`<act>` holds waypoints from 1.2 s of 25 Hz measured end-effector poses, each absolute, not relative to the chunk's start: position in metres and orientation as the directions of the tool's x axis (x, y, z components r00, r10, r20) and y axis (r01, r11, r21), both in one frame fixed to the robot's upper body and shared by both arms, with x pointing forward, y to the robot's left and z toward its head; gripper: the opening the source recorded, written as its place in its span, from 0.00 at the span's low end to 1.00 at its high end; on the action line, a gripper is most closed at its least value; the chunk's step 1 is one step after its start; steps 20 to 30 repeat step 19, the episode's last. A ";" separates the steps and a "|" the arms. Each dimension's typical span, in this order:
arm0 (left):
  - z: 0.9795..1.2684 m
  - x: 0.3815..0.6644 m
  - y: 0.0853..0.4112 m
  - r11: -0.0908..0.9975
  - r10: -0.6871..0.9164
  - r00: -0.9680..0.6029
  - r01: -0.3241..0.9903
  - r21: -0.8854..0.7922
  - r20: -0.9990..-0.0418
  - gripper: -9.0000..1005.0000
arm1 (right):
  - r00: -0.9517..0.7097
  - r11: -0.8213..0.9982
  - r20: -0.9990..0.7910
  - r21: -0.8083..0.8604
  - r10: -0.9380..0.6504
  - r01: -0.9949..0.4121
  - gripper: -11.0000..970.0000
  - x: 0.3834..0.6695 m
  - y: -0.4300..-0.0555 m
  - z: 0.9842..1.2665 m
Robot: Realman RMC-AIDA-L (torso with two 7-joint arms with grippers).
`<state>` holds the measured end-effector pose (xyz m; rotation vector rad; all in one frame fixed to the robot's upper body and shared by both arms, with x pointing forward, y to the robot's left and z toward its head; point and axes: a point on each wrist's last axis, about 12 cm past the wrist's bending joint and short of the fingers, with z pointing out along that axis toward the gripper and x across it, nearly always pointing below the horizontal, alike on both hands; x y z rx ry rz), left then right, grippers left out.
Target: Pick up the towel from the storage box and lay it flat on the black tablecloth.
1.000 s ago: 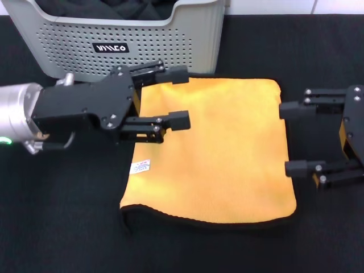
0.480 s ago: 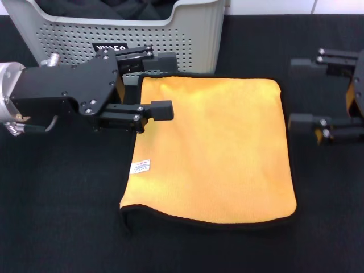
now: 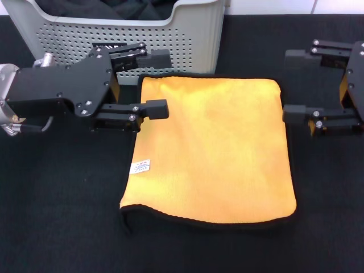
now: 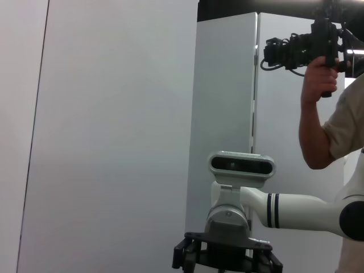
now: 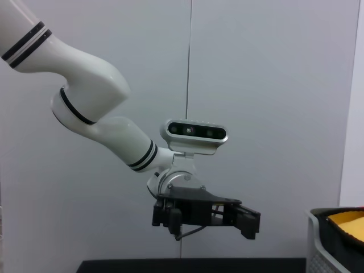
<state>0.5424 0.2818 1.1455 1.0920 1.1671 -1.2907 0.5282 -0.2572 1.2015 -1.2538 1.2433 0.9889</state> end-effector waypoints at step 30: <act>1.137 0.532 0.289 0.032 -0.140 -0.115 0.992 -0.120 -0.984 0.83 | 0.033 0.015 -0.994 -0.035 -0.107 -0.999 0.80 0.520 -0.253 1.204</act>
